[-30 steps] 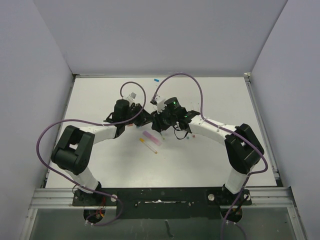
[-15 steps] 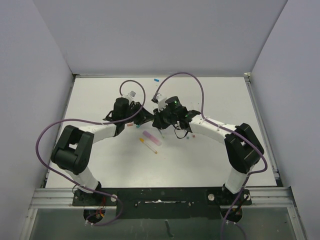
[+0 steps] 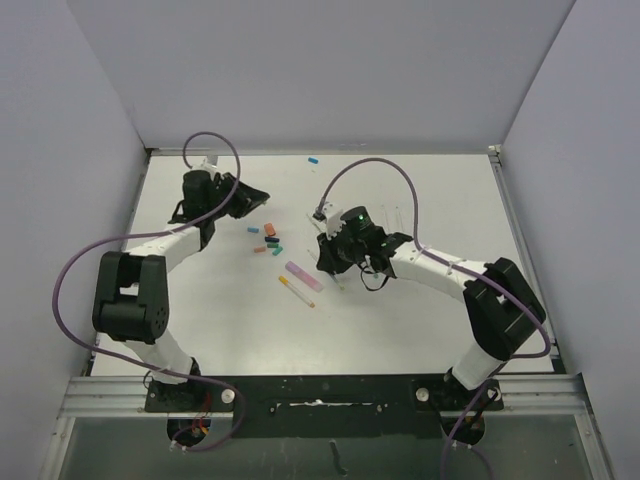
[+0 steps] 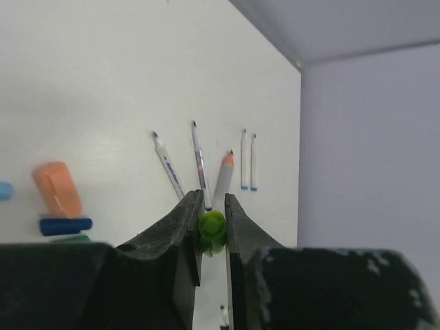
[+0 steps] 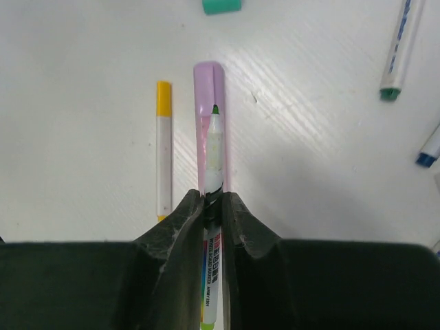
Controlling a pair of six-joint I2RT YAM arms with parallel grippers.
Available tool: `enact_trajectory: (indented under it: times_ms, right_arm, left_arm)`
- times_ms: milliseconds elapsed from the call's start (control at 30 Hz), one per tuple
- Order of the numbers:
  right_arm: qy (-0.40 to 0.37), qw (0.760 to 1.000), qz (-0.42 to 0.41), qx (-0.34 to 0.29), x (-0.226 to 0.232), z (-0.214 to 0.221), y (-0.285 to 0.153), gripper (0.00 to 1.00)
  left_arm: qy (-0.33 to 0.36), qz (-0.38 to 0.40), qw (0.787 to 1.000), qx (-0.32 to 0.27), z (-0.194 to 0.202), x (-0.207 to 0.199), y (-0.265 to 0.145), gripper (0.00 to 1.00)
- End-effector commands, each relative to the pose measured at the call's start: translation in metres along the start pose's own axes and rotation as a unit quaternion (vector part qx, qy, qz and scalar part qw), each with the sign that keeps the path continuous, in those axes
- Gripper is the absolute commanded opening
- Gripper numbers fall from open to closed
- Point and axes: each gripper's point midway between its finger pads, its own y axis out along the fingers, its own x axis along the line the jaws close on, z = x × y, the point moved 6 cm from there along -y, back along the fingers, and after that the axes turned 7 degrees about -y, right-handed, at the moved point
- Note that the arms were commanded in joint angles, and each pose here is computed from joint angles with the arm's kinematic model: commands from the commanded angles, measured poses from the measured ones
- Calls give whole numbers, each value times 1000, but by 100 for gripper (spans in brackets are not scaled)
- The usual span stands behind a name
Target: Open the pen caps
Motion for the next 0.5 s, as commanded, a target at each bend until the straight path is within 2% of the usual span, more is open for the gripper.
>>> enact_trajectory:
  times_ms: [0, 167, 467]
  right_arm:
    - [-1, 1000, -6, 17, 0, 3, -12, 0]
    - [-11, 1000, 24, -7, -15, -17, -10, 0]
    - [-52, 995, 82, 7, -47, -50, 30, 0]
  left_arm:
    - [20, 9, 997, -76, -38, -6, -4, 0]
    - [19, -22, 998, -60, -29, 10, -8, 0]
    - [-18, -110, 993, -35, -5, 80, -29, 0]
